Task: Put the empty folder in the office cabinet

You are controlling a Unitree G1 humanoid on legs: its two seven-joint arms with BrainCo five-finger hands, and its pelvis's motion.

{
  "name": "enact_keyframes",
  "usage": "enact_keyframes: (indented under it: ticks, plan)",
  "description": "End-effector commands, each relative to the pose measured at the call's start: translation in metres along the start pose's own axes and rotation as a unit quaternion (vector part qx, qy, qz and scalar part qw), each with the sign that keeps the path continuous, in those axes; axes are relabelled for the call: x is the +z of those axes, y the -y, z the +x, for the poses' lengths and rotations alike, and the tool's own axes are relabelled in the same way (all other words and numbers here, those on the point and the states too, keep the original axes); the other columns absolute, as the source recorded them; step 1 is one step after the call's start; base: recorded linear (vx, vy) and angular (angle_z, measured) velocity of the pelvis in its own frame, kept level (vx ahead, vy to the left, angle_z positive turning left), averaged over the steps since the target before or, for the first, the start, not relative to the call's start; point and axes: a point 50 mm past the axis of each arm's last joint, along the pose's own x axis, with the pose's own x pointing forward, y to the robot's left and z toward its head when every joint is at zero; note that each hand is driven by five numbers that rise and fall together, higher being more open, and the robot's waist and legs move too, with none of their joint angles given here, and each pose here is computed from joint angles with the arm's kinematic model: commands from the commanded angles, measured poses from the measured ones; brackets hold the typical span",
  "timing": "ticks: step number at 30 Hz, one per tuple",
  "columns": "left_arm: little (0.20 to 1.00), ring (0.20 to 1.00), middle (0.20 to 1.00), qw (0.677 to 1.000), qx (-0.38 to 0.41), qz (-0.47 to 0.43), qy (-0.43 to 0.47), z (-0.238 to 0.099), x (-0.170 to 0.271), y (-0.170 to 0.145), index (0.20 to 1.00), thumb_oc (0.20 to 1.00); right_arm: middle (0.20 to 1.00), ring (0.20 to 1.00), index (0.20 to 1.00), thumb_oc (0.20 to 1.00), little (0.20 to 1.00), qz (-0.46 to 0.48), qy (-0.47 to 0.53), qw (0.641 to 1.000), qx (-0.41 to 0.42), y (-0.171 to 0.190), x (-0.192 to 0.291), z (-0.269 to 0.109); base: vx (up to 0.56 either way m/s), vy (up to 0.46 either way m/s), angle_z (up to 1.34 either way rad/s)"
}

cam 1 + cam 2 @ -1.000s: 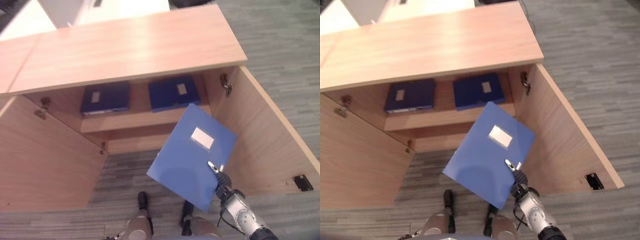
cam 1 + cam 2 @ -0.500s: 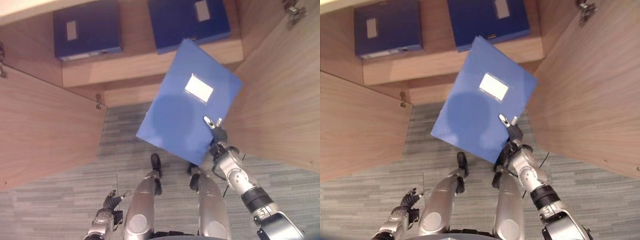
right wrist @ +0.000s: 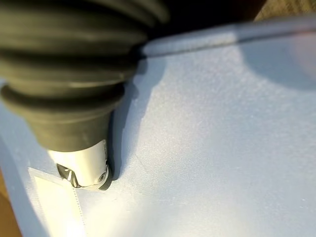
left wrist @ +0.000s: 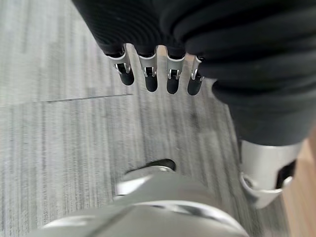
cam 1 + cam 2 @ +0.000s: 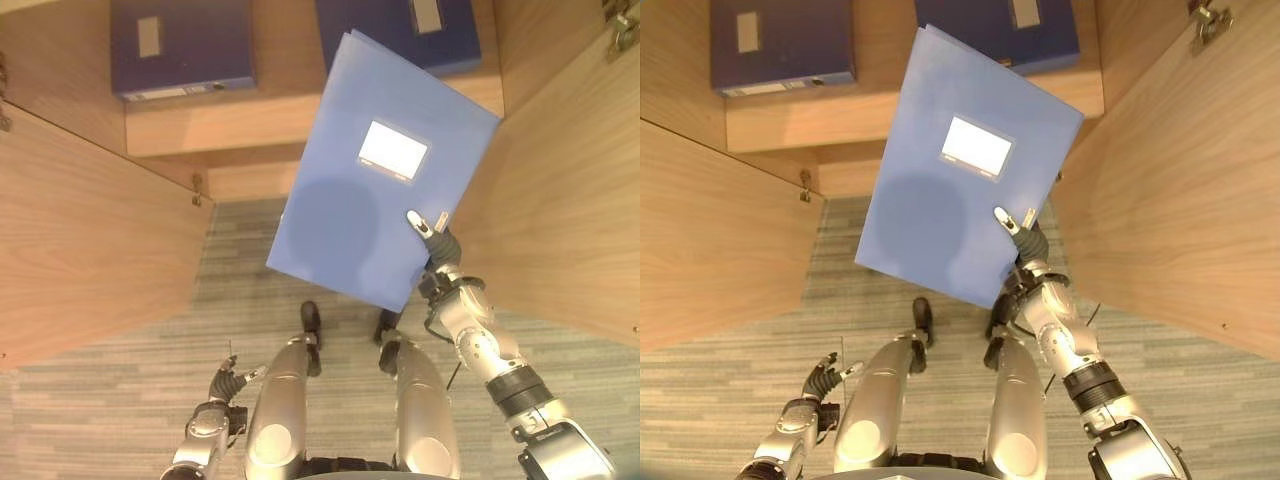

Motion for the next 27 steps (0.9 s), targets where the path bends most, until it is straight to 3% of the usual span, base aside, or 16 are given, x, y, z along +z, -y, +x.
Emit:
enact_keyframes:
  ticks: [1, 9, 22, 27]
  plan:
    - [1.0, 1.0, 1.0, 0.998, 0.01, 0.061, -0.026, -0.018, -0.025, -0.03, 1.0, 1.0, 0.2, 0.2, 0.2, 0.2, 0.2, 0.006, 0.046, 0.997, 0.063, -0.023, 0.013, -0.001, 0.08, 0.09, 0.0]
    - [1.0, 1.0, 1.0, 0.998, 0.004, 0.059, -0.013, -0.022, -0.02, -0.037, 1.0, 1.0, 0.2, 0.2, 0.2, 0.2, 0.2, 0.013, 0.018, 0.999, 0.049, -0.013, 0.0, -0.008, 0.09, -0.022, 0.0]
    - [1.0, 1.0, 1.0, 0.999, -0.025, 0.018, -0.043, -0.03, -0.037, -0.024, 1.0, 1.0, 0.2, 0.2, 0.2, 0.2, 0.2, -0.008, -0.05, 0.999, -0.003, 0.024, -0.025, -0.032, 0.12, -0.22, 0.16]
    - [1.0, 1.0, 1.0, 0.997, -0.021, 0.008, -0.078, -0.032, -0.052, -0.019, 1.0, 1.0, 0.2, 0.2, 0.2, 0.2, 0.2, -0.009, -0.06, 0.998, -0.033, 0.036, -0.031, -0.04, 0.1, -0.002, 0.25]
